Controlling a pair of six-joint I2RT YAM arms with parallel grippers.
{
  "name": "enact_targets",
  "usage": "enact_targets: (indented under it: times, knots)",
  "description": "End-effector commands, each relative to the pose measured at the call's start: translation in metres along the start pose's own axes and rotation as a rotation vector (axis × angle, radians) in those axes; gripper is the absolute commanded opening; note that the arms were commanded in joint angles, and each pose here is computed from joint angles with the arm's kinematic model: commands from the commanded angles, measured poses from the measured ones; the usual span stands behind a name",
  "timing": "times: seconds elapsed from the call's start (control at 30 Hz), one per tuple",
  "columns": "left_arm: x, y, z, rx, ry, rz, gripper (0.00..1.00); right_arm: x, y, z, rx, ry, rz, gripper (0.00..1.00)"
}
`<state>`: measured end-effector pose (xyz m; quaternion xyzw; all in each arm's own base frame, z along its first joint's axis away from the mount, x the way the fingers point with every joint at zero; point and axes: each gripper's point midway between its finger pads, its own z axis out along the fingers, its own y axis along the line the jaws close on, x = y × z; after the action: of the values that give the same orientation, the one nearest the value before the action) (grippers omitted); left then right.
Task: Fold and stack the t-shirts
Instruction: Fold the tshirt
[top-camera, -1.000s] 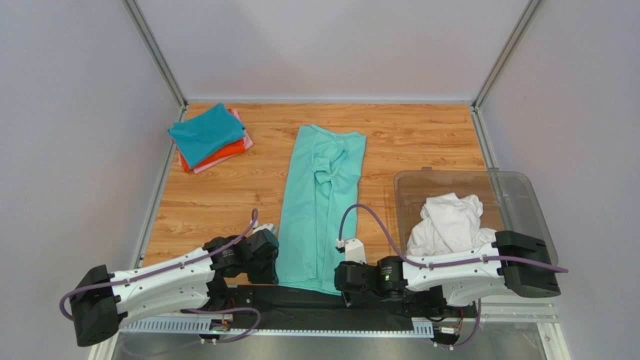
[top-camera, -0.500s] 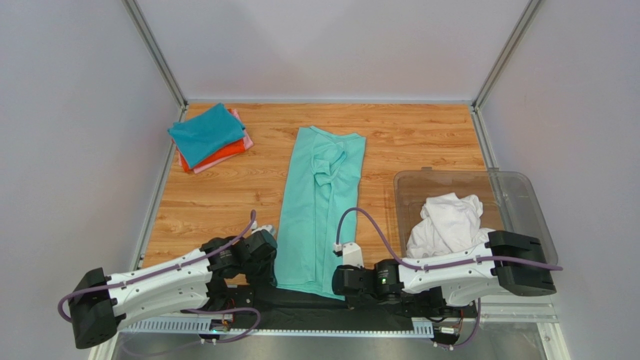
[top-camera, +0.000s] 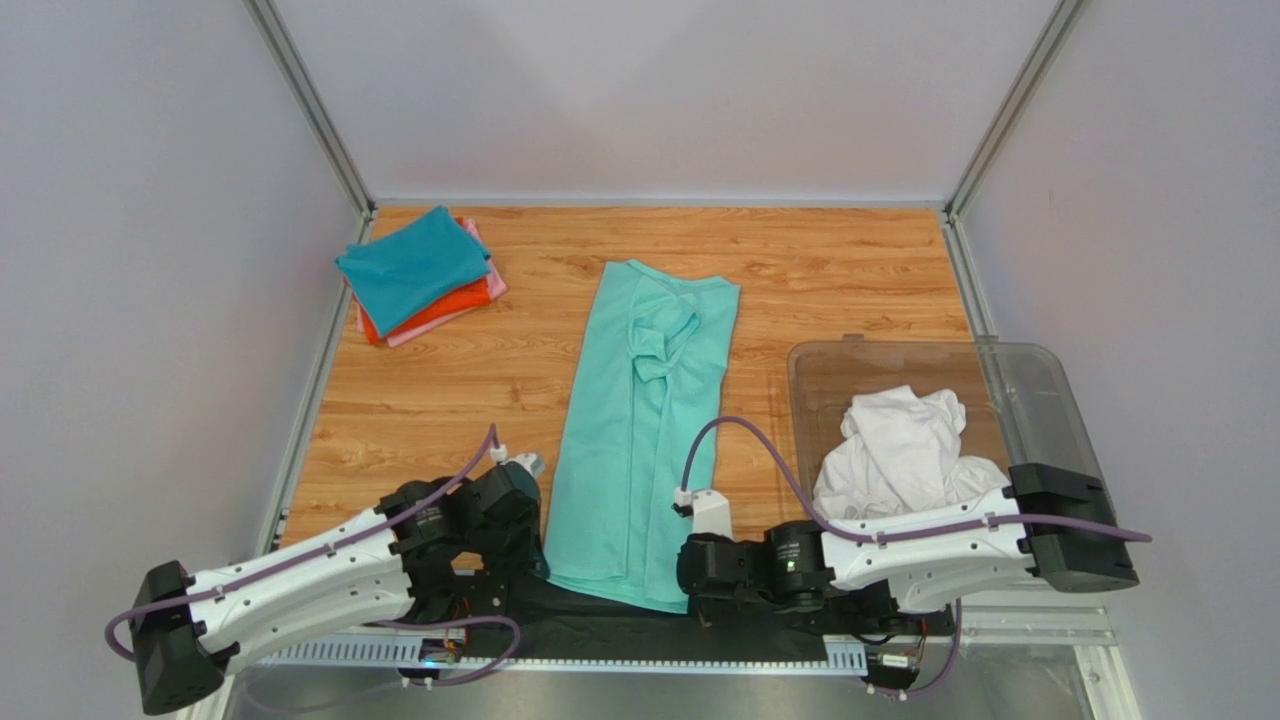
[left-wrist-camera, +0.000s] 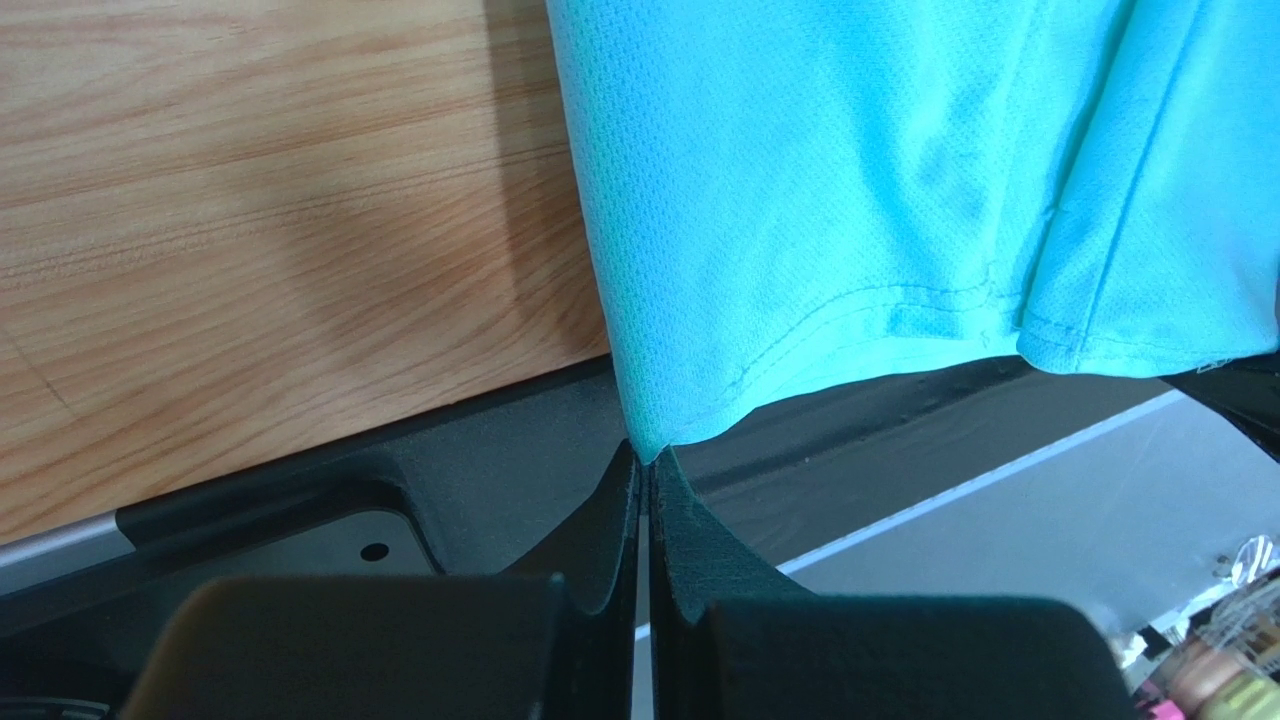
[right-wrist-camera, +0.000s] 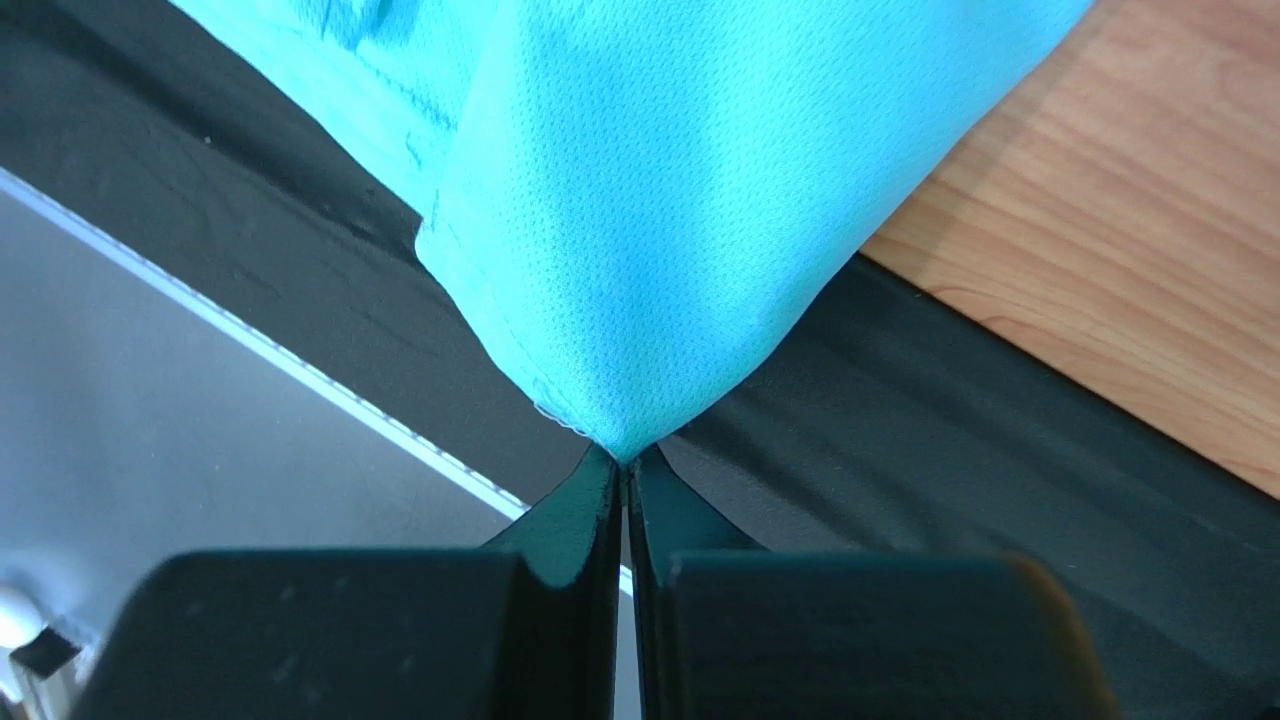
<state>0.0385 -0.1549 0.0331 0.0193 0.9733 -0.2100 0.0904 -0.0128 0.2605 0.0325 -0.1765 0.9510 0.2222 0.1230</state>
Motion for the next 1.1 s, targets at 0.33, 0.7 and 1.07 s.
enact_targets:
  times: [0.33, 0.7, 1.07]
  knots:
    - [-0.066, -0.044, -0.031, 0.028, -0.246, 0.084, 0.0, -0.086, 0.003, -0.028, 0.038, -0.262, -0.03, 0.0]
    - [-0.143, -0.07, -0.06, -0.023, -0.445, 0.082, 0.0, -0.156, -0.012, -0.057, 0.105, -0.41, -0.064, 0.0]
    - [-0.206, -0.084, -0.067, -0.034, -0.498, 0.053, 0.0, -0.205, -0.039, -0.072, 0.164, -0.485, -0.04, 0.0]
